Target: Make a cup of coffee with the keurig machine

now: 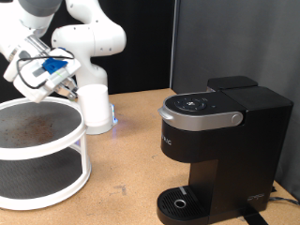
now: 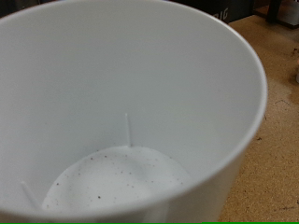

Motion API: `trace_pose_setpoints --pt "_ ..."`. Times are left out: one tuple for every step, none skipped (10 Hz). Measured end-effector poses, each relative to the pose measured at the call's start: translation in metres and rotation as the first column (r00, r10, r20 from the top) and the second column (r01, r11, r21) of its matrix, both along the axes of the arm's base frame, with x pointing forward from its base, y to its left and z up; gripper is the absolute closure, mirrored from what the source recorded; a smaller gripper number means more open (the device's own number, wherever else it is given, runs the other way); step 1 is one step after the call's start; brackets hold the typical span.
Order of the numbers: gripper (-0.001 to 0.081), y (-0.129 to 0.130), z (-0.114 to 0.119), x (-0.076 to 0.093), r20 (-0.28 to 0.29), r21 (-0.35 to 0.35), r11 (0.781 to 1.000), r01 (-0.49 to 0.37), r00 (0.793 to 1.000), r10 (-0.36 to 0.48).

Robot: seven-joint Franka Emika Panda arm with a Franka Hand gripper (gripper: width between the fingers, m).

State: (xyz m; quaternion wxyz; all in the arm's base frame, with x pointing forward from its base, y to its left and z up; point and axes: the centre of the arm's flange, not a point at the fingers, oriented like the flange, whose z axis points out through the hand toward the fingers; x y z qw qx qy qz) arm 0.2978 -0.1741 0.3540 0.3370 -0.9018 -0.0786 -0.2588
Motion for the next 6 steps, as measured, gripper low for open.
trace_pose_setpoints --pt "0.0734 0.008 -0.002 0.01 0.001 0.003 1.0 -0.002 1.0 0.002" --pt "0.0734 0.016 -0.004 0.018 0.002 0.006 1.0 -0.002 1.0 0.002" --pt "0.0734 0.023 -0.005 0.024 0.012 0.005 1.0 0.0 1.0 0.0" --pt "0.0734 0.025 -0.007 0.028 0.021 0.002 1.0 0.005 1.0 -0.005" --pt "0.0734 0.025 -0.007 0.028 0.018 0.003 1.0 0.005 1.0 -0.005" --pt "0.0734 0.027 -0.006 0.027 0.012 0.023 0.999 -0.023 1.0 0.022"
